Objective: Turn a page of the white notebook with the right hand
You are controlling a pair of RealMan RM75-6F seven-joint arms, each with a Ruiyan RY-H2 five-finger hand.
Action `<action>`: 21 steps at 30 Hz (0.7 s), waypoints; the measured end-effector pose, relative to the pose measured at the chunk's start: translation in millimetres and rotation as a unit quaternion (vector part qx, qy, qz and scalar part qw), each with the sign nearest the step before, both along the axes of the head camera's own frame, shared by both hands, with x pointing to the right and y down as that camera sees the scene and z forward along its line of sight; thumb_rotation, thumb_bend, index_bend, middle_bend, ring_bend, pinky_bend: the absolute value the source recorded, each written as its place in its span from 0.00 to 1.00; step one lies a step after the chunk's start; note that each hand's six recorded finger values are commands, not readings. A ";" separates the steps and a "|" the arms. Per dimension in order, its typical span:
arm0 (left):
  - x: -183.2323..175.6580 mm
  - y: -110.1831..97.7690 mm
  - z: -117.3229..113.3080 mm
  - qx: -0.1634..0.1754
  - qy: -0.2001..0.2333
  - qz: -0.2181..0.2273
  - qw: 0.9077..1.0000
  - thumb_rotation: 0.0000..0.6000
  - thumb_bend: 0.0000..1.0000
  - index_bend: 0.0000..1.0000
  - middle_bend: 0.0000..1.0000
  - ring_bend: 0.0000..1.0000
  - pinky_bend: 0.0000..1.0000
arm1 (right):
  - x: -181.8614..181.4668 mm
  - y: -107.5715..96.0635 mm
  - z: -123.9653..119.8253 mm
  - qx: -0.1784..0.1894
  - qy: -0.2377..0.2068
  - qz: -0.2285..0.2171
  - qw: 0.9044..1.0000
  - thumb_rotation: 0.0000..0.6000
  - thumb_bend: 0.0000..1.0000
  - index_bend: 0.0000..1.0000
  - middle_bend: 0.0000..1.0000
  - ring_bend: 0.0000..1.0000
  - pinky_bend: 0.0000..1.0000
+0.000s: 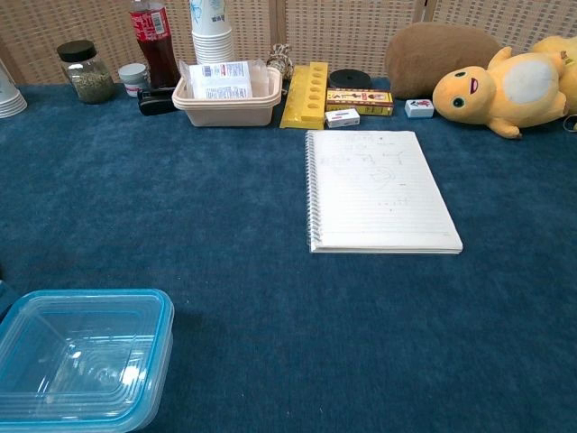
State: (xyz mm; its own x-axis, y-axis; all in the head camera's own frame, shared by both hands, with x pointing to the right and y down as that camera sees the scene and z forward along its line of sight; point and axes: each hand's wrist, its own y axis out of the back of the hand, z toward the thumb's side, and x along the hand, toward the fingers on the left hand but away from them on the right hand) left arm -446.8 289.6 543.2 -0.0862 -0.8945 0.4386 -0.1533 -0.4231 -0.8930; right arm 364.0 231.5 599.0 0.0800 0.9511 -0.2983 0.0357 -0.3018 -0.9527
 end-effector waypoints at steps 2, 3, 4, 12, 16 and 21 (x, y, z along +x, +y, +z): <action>0.3 -0.4 0.3 0.000 0.000 0.000 1.000 1.00 0.24 0.19 0.15 0.09 0.00 | -0.1 0.2 0.4 -0.001 -0.001 0.000 1.000 1.00 0.16 0.12 0.10 0.04 0.15; 0.4 -0.5 0.5 -0.001 0.001 0.000 1.000 1.00 0.24 0.19 0.15 0.09 0.00 | -0.2 0.3 0.7 -0.002 -0.001 0.000 1.000 1.00 0.16 0.12 0.10 0.04 0.15; 0.7 -0.6 0.8 -0.001 0.001 0.001 1.000 1.00 0.24 0.19 0.15 0.09 0.00 | -0.5 0.4 1.3 -0.003 -0.002 -0.001 1.000 1.00 0.16 0.12 0.10 0.04 0.15; 2.2 -1.9 -0.7 0.000 0.001 0.003 1.000 1.00 0.24 0.19 0.15 0.09 0.00 | -10.4 -1.0 8.7 -0.012 -0.016 -0.014 1.000 1.00 0.16 0.12 0.10 0.04 0.15; 3.4 -6.6 -3.7 0.006 0.002 0.007 1.000 1.00 0.24 0.19 0.15 0.09 0.00 | -27.0 -4.3 17.7 -0.021 -0.030 -0.030 0.999 1.00 0.16 0.12 0.10 0.04 0.15; 3.7 -14.2 -4.9 0.009 0.002 0.013 1.000 1.00 0.24 0.19 0.14 0.09 0.00 | -54.4 -7.7 36.3 -0.040 -0.048 -0.052 0.997 1.00 0.16 0.12 0.10 0.04 0.15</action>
